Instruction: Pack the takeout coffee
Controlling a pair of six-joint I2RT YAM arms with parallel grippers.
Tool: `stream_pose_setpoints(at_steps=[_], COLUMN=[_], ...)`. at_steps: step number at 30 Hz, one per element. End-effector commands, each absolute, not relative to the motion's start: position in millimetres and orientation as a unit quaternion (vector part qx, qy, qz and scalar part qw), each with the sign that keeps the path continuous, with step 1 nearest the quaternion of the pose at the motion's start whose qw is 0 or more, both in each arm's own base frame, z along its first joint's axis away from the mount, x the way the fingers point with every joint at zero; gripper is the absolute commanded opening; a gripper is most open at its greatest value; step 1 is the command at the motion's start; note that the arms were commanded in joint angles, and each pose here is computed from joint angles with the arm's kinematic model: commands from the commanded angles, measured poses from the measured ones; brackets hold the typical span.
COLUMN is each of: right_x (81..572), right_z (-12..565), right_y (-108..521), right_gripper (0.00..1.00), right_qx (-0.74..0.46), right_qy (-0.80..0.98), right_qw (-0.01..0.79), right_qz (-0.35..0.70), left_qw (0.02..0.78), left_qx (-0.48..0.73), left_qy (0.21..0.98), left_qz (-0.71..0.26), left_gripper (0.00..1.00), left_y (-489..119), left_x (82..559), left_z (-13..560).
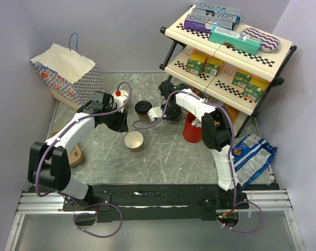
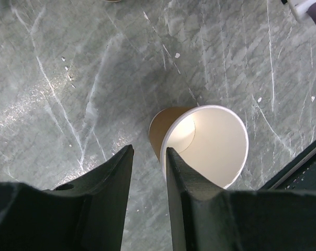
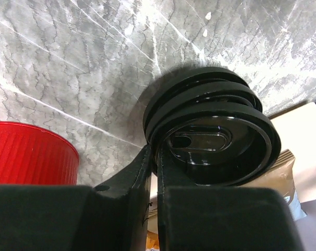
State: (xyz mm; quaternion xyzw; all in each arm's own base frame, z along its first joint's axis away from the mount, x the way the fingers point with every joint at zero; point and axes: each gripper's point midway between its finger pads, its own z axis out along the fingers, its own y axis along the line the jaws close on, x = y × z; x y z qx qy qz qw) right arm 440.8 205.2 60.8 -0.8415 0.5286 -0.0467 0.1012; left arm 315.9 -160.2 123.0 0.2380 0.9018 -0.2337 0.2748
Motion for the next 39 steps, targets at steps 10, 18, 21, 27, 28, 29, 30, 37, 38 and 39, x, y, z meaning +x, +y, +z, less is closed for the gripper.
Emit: stream_pose_setpoints(at_steps=[10, 18, 21, 27, 28, 29, 30, 37, 38, 39], right_x=[445, 424, 410, 362, 351, 339, 329, 265, 257, 254], right_z=[129, 169, 191, 239, 247, 254, 259, 293, 295, 294], right_y=[215, 229, 239, 269, 273, 280, 283, 302, 305, 307], right_gripper=[0.05, 0.03, 0.02, 0.01, 0.00, 0.01, 0.01, 0.02, 0.02, 0.02], right_qx=[-0.822, -0.789, -0.771, -0.706, -0.699, -0.685, -0.679, -0.652, -0.654, -0.652], right_qy=[0.540, 0.575, 0.586, 0.621, 0.620, 0.622, 0.620, 0.590, 0.585, 0.584], right_qw=[0.172, 0.215, 0.245, 0.292, 0.297, 0.300, 0.299, 0.267, 0.259, 0.251], right_qz=[-0.054, 0.002, 0.044, 0.174, 0.194, 0.231, 0.255, 0.395, 0.404, 0.414], left_qw=[0.320, 0.353, 0.396, 0.501, 0.523, 0.550, 0.570, 0.642, 0.639, 0.637], left_qx=[0.242, 0.269, 0.314, 0.419, 0.435, 0.452, 0.482, 0.625, 0.638, 0.664], left_qy=[0.885, 0.871, 0.839, 0.739, 0.717, 0.688, 0.654, 0.444, 0.428, 0.389], left_qz=[-0.235, -0.211, -0.202, -0.163, -0.154, -0.144, -0.122, 0.013, 0.020, 0.037], left_gripper=[0.39, 0.43, 0.47, 0.60, 0.61, 0.63, 0.68, 0.82, 0.82, 0.82], left_y=[-163, -156, -156, -157, -157, -159, -161, -170, -173, -178], left_x=[330, 330, 328, 321, 316, 318, 317, 306, 306, 305], left_z=[152, 156, 168, 210, 222, 236, 246, 294, 293, 296])
